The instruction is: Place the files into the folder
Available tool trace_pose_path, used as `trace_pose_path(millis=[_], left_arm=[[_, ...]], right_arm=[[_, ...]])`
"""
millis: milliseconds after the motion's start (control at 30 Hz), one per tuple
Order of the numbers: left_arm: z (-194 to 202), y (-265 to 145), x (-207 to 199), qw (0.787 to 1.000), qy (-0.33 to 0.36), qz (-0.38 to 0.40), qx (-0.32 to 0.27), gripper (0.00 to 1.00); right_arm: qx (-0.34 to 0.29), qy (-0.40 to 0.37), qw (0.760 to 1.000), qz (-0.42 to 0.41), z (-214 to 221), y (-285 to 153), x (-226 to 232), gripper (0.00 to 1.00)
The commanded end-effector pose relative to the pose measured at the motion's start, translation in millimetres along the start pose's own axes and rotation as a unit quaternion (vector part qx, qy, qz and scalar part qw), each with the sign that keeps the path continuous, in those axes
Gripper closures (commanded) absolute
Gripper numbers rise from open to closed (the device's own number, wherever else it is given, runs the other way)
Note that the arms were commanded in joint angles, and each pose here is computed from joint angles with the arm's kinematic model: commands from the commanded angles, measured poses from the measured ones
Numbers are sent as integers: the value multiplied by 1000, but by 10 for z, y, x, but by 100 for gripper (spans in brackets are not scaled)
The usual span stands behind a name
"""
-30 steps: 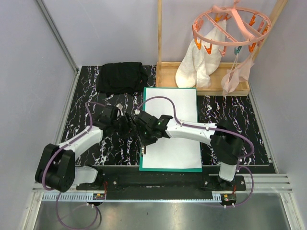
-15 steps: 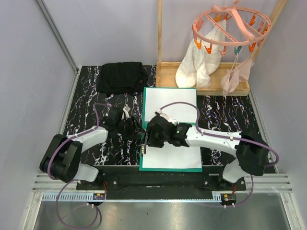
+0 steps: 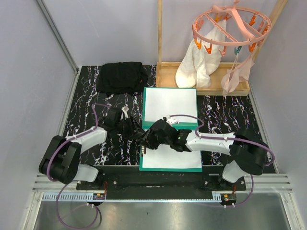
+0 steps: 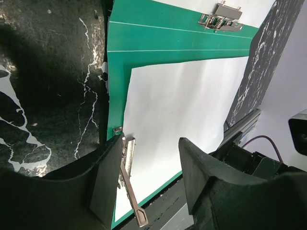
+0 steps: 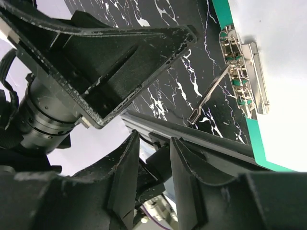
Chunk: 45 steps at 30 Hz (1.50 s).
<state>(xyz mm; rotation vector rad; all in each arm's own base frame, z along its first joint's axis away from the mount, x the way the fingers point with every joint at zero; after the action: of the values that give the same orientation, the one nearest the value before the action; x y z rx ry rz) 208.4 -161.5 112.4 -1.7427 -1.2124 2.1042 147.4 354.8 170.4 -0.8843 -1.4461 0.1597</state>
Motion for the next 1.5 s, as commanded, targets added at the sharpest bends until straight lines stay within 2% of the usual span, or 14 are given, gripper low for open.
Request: trace_pose_path(millis=[0, 433, 1000, 1267, 1467], left_arm=[[-84, -4, -84, 1000, 13, 14, -16, 46], [-115, -47, -117, 999, 18, 18, -19, 42], [-123, -96, -148, 999, 25, 19, -23, 42], [-111, -126, -169, 999, 29, 22, -24, 42], [-109, -130, -173, 999, 41, 24, -15, 42]], right_arm=[[-5, 48, 999, -20, -28, 79, 19, 60], [13, 51, 999, 0, 24, 219, -108, 59], [38, 67, 997, 3, 87, 262, -203, 62], [40, 70, 997, -1, 98, 282, -224, 71], [38, 73, 997, 3, 98, 285, -285, 84]])
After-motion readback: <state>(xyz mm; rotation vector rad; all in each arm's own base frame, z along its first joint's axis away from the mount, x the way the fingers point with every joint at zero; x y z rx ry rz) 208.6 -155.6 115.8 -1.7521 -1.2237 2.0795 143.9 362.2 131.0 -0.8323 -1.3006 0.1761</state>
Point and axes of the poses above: each gripper's point midway between its finger pads, its own y axis out along the fingers, its own x axis along the line the jaws close on, z = x × y, the point moved 8 cm from there along -y, back along the fingers, and after that the axes turned 13 degrees about -y, right-handed, at the moved point
